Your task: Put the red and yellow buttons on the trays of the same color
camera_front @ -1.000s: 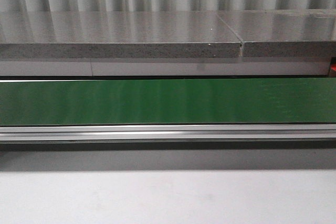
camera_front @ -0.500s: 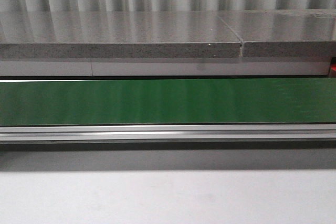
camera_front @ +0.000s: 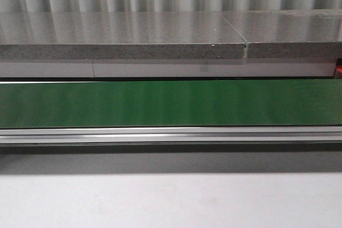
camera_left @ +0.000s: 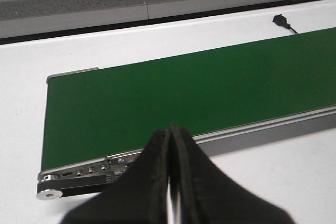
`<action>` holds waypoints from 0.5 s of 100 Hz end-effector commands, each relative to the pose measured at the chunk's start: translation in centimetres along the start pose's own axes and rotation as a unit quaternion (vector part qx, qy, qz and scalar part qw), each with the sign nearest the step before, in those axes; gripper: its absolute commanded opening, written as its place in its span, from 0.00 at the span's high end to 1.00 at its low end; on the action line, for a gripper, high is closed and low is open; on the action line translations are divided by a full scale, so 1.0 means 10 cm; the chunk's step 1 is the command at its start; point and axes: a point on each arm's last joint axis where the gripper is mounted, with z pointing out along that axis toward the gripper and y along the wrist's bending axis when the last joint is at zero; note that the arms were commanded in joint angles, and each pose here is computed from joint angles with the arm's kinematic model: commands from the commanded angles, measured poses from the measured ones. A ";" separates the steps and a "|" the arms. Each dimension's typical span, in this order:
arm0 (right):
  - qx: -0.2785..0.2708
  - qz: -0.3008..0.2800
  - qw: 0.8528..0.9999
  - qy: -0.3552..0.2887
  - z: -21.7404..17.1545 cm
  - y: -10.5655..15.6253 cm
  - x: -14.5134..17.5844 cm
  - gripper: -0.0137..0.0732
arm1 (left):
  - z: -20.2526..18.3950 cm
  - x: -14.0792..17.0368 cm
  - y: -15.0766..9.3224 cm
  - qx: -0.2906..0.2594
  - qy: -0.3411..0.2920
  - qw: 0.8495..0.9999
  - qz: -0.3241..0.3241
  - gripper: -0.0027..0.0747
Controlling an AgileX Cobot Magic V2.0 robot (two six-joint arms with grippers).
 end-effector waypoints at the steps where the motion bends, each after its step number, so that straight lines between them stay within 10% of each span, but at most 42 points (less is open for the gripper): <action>1: 0.009 -0.001 0.998 -0.069 -0.09 -0.01 -0.07 0.92 | -0.04 -0.14 -0.01 0.003 -0.049 0.999 -0.005 0.99; 50: 0.031 0.016 0.988 -0.153 -0.23 -0.06 0.58 0.92 | -0.04 -0.14 -0.01 0.003 -0.049 0.999 -0.005 0.99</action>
